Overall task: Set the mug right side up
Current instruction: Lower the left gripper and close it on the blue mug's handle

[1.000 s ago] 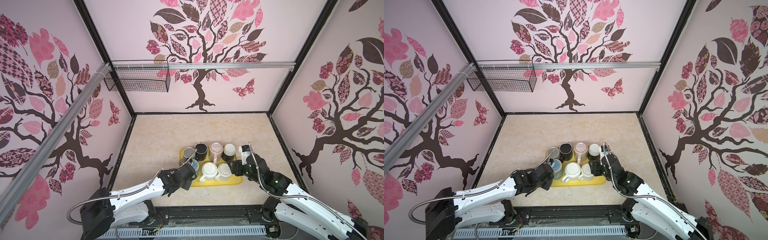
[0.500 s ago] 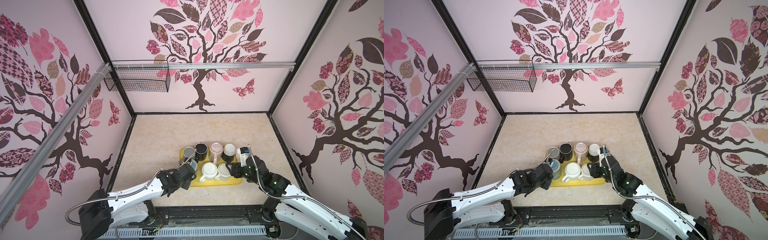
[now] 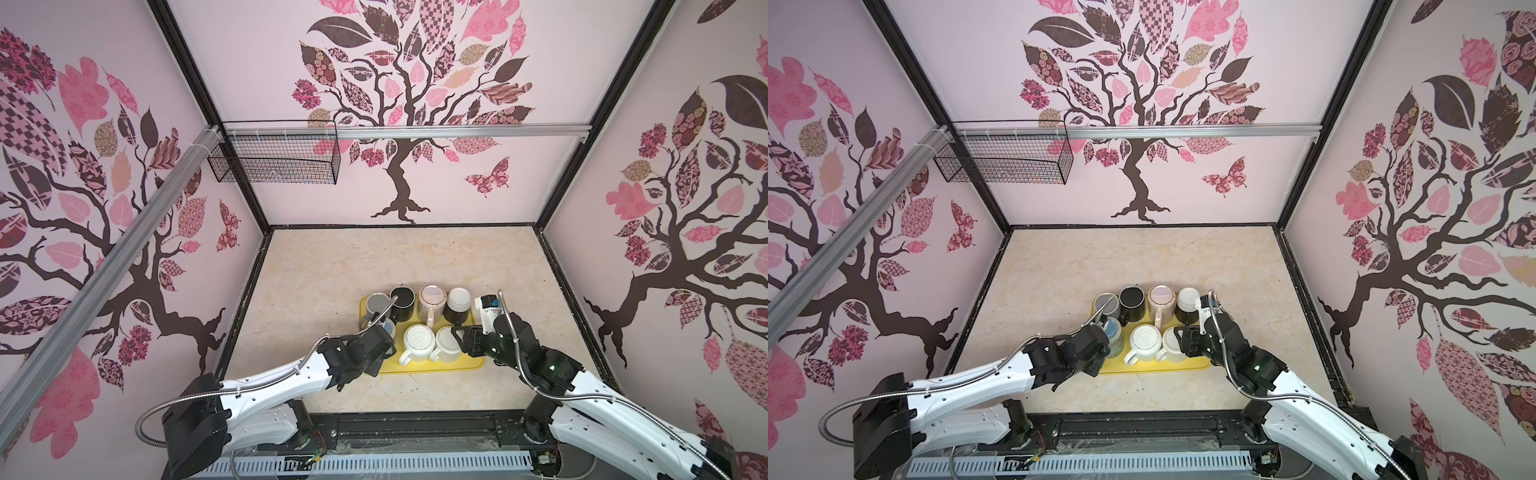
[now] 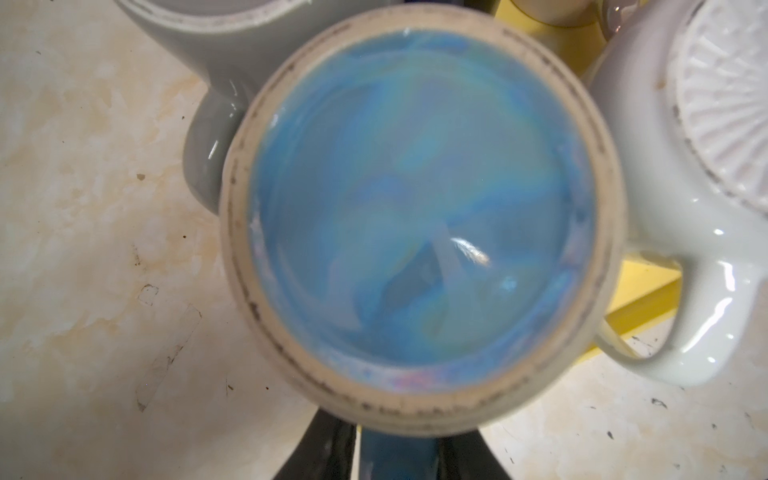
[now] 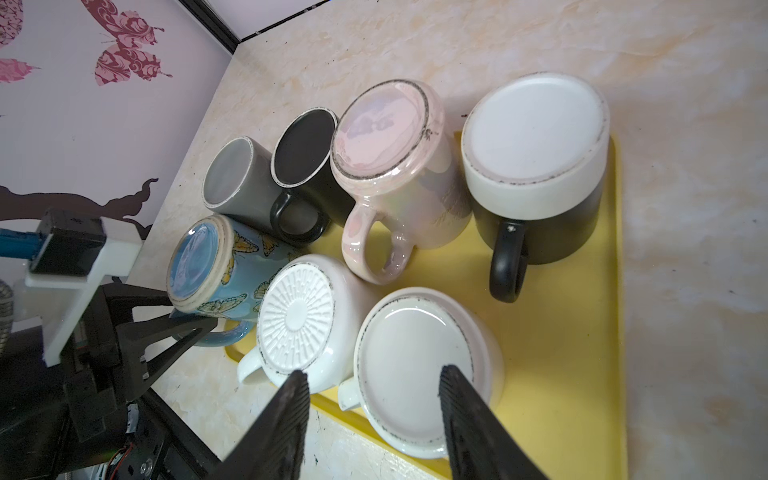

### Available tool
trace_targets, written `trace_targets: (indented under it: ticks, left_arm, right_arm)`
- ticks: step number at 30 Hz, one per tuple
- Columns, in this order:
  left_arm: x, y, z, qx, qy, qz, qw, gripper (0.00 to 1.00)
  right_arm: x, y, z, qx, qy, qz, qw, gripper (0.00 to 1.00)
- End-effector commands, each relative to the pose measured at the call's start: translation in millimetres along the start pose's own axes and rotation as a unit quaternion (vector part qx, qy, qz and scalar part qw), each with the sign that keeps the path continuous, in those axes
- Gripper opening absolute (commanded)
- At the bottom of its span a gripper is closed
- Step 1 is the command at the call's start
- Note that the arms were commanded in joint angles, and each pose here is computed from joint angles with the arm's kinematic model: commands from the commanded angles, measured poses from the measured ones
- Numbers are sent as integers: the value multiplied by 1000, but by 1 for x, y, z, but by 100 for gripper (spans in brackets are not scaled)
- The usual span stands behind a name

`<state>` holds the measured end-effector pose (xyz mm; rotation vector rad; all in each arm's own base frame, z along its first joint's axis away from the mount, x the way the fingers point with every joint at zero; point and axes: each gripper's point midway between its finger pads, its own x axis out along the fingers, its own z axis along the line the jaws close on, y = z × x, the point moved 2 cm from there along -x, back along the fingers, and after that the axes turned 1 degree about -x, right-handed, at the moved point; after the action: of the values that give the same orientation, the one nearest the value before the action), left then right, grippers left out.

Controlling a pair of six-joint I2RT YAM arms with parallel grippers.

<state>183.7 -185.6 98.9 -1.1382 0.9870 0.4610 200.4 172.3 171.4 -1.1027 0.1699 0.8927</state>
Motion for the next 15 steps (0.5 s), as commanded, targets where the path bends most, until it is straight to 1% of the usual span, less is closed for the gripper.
trace_targets:
  ticks: [1,6,7,8,9,15]
  left_arm:
    - [-7,-23,-6,-4,4,-31,1000,28]
    - [-4,-22,-7,-5,6,-24,1000,19]
    - [-5,-22,-8,-6,8,-25,1000,15]
    - [-6,-22,-7,-6,8,-26,1000,4]
    - [-6,-22,-7,-8,6,-26,1000,0]
    - [-20,-28,-1,-14,6,-43,999,0]
  right_arm:
    - [-3,-3,4,1,-8,-7,1000,54]
    - [-4,-3,5,1,-11,-7,1000,52]
    - [-4,-3,5,2,-11,-7,1000,51]
    - [-5,-3,5,2,-13,-6,1000,51]
    - [-5,-3,6,3,-14,-6,1000,51]
    - [-4,-3,14,13,-39,-6,999,48]
